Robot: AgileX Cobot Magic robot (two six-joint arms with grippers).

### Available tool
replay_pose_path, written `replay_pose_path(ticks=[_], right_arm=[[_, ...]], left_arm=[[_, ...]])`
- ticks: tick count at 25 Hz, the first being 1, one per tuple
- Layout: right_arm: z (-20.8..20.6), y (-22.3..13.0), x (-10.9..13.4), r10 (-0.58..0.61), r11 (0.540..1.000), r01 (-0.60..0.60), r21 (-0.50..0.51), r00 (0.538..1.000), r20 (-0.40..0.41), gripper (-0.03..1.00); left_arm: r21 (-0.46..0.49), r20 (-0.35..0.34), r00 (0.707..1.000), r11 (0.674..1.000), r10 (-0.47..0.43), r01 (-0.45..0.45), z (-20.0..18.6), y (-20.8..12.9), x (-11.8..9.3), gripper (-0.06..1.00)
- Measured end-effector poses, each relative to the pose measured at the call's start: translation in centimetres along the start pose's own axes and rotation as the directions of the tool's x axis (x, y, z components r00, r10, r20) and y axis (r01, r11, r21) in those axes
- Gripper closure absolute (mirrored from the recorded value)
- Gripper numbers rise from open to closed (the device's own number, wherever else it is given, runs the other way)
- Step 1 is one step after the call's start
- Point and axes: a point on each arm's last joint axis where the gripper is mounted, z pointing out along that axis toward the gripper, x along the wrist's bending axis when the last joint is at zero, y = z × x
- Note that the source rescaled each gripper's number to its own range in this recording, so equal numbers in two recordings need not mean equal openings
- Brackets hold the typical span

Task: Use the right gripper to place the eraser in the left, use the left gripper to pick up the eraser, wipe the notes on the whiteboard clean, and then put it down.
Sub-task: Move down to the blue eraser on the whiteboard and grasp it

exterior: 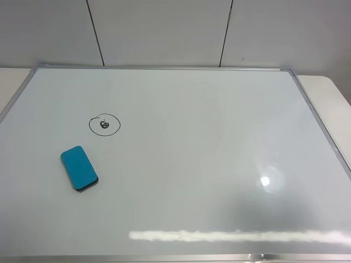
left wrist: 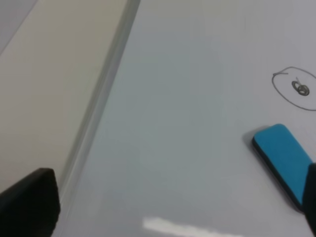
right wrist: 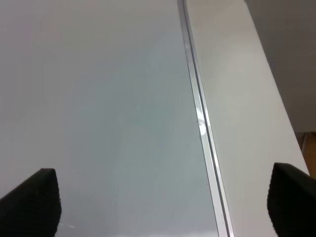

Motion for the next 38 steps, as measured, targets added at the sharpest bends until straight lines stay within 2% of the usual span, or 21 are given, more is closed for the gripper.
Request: replay_pose_path(ticks=[7, 16, 38], right_arm=[[0.01, 0.01, 0.02, -0.039, 0.999, 0.038, -0.008, 0.997, -0.074, 0.15], [0.0, 0.01, 0.1, -0.014, 1.0, 0.014, -0.003, 0.999, -0.039, 0.15], [0.0, 0.01, 0.11, -0.014, 1.0, 0.014, -0.003, 0.999, -0.039, 0.15]], left_arm=[[0.0, 0.0, 1.0, 1.0, 0.0, 0.0, 0.0, 0.0, 0.0, -0.06], [0.0, 0.0, 1.0, 1.0, 0.0, 0.0, 0.0, 0.0, 0.0, -0.06], [0.0, 0.0, 1.0, 1.0, 0.0, 0.0, 0.0, 0.0, 0.0, -0.06]])
